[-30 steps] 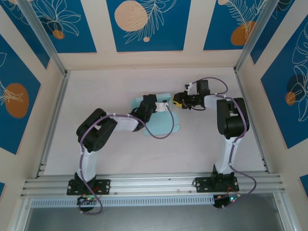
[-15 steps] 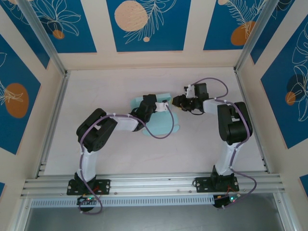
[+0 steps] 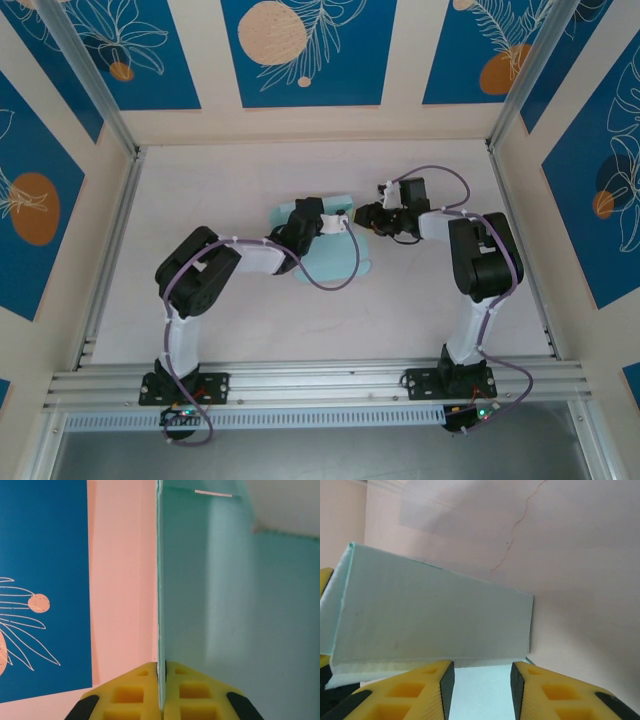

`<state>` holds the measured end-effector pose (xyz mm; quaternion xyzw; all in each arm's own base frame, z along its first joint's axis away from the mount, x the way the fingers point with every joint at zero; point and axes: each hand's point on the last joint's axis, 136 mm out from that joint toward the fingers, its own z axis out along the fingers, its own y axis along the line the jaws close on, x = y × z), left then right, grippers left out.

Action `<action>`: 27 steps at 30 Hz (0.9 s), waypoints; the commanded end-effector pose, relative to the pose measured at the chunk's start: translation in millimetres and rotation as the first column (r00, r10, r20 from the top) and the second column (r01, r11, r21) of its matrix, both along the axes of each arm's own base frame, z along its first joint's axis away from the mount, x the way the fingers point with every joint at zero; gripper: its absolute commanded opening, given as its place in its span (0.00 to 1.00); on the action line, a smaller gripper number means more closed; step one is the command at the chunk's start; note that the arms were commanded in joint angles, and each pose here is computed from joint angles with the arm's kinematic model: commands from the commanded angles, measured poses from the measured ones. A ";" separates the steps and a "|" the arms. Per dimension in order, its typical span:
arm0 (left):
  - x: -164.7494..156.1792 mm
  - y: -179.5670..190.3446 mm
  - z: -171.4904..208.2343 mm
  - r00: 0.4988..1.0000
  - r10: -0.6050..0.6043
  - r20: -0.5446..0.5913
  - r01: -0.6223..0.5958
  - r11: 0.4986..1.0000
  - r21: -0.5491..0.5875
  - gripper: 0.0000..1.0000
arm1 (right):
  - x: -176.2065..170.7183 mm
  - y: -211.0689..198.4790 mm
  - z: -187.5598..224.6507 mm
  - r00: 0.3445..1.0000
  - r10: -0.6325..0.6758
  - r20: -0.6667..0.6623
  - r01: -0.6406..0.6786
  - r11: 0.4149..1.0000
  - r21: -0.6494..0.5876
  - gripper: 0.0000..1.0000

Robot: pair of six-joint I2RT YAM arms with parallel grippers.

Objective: Fold the paper box

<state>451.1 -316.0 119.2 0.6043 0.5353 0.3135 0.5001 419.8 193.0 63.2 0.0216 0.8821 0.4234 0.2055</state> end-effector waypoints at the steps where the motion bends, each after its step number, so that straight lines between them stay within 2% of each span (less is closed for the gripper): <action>1: -19.8 -7.5 -25.7 0.993 -0.069 -0.094 0.074 0.996 0.053 0.04 | -5.0 19.8 15.7 0.990 0.087 0.114 -0.088 0.996 0.005 0.41; 12: -22.0 -7.2 -24.8 0.992 -0.080 -0.095 0.086 0.995 0.060 0.03 | -7.7 32.9 17.3 0.971 0.114 0.211 -0.097 0.991 -0.089 0.48; 22: -21.5 -7.4 -28.1 0.991 -0.080 -0.103 0.087 0.994 0.065 0.03 | -15.4 44.5 31.1 0.944 0.174 0.281 -0.171 0.985 -0.037 0.47; 27: -22.9 -6.5 -28.8 0.991 -0.084 -0.101 0.092 0.993 0.070 0.03 | -5.7 37.9 24.2 0.951 0.140 0.275 -0.127 0.990 -0.066 0.47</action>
